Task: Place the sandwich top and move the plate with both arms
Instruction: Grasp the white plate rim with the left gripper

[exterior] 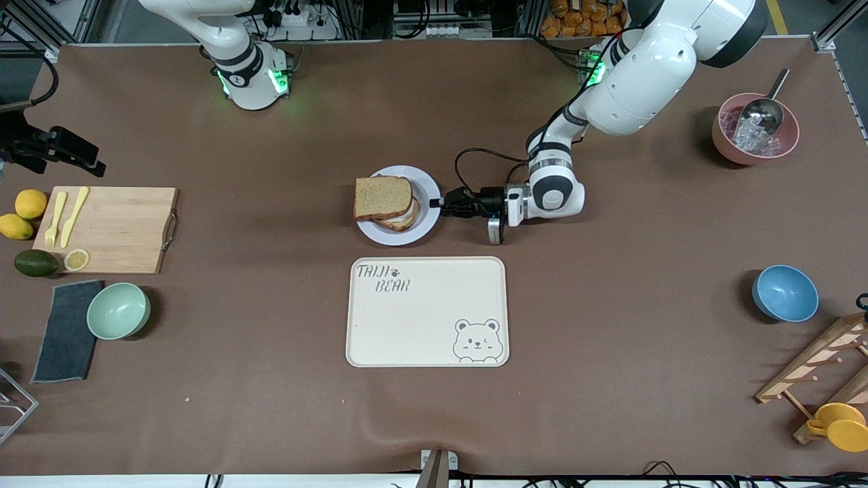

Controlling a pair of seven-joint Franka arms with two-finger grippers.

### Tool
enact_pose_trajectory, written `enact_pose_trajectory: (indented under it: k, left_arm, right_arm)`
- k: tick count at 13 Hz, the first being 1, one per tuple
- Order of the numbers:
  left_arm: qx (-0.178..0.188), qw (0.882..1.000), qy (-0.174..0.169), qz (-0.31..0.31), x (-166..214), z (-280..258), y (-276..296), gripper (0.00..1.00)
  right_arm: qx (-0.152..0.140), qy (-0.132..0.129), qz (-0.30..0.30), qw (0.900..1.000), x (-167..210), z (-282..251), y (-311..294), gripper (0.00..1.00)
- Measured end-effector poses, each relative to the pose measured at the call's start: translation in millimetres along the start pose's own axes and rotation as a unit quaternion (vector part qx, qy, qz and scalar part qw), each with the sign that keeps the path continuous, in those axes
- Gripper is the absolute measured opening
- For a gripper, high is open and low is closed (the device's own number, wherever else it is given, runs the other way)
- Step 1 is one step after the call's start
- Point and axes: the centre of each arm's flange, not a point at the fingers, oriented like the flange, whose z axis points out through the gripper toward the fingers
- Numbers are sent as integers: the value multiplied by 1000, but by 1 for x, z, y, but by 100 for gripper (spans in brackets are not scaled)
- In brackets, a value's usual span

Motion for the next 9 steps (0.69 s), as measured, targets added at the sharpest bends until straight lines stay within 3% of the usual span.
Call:
enact_pose_trajectory:
  k: [9]
  left_arm:
    - [-1,1000,0,1,0,0,0,4]
  right_arm:
    - [0,1,-10,1000,2,2,-12,100]
